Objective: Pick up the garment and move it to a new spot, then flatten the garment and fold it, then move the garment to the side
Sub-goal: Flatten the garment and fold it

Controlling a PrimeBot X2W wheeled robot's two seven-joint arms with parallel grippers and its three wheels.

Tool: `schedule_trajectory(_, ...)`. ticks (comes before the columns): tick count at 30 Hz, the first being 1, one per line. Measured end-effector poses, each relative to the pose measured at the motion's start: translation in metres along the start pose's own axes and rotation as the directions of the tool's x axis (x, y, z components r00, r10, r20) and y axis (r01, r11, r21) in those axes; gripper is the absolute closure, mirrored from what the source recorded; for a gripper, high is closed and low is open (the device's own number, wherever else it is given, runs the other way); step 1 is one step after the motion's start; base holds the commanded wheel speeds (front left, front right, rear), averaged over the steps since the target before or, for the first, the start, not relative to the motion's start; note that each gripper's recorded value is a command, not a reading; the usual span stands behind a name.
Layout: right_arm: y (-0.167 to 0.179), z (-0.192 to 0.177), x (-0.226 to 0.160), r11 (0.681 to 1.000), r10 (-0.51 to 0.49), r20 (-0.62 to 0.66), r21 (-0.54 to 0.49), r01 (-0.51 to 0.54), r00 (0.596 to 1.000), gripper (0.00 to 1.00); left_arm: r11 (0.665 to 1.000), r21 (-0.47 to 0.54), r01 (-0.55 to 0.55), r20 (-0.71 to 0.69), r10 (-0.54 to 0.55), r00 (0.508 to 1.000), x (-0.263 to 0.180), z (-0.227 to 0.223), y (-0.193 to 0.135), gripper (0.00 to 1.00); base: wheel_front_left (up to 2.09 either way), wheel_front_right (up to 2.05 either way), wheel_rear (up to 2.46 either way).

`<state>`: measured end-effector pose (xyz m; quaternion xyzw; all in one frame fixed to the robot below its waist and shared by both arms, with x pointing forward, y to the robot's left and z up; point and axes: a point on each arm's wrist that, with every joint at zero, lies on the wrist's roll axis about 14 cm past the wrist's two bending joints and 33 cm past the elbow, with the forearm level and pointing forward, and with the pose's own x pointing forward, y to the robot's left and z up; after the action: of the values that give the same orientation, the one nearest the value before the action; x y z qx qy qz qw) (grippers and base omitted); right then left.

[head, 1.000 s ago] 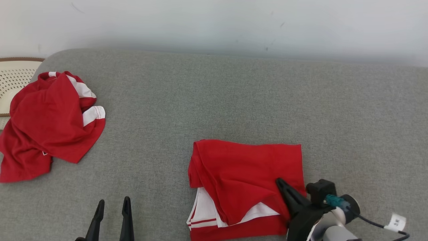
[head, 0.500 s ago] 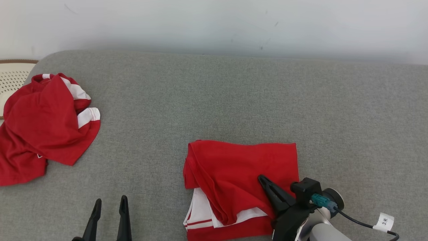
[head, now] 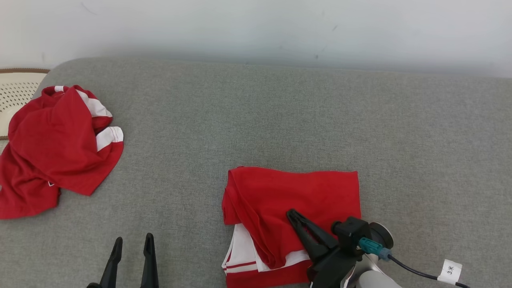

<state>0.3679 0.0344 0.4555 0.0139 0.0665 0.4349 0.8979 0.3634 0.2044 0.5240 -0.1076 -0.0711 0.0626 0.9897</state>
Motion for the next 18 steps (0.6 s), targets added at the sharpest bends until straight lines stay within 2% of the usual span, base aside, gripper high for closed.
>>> schedule_trajectory(1,0.004,0.0,0.001,1.0,0.01,0.004,0.005,-0.01,1.0,0.06,1.0,0.0,-0.003,0.001,0.003,1.0,0.0,0.0,0.001,0.0,0.0,0.0,0.0)
schedule_trajectory(2,0.006,0.001,0.001,1.0,0.014,0.007,0.004,-0.014,1.0,0.0,1.0,0.001,-0.005,0.001,0.005,1.0,-0.001,0.001,0.001,0.0,0.0,0.0,0.0)
schedule_trajectory(10,0.015,0.011,-0.002,0.999,0.046,0.035,-0.021,-0.045,0.998,0.0,1.0,-0.003,-0.011,0.007,0.011,1.0,-0.003,0.003,0.002,0.0,0.0,0.0,0.0)
schedule_trajectory(18,0.041,0.0,-0.018,0.992,0.121,-0.025,-0.037,-0.121,0.992,0.0,1.0,-0.009,-0.008,0.019,0.008,1.0,-0.008,0.008,0.001,0.0,0.0,0.0,0.0)
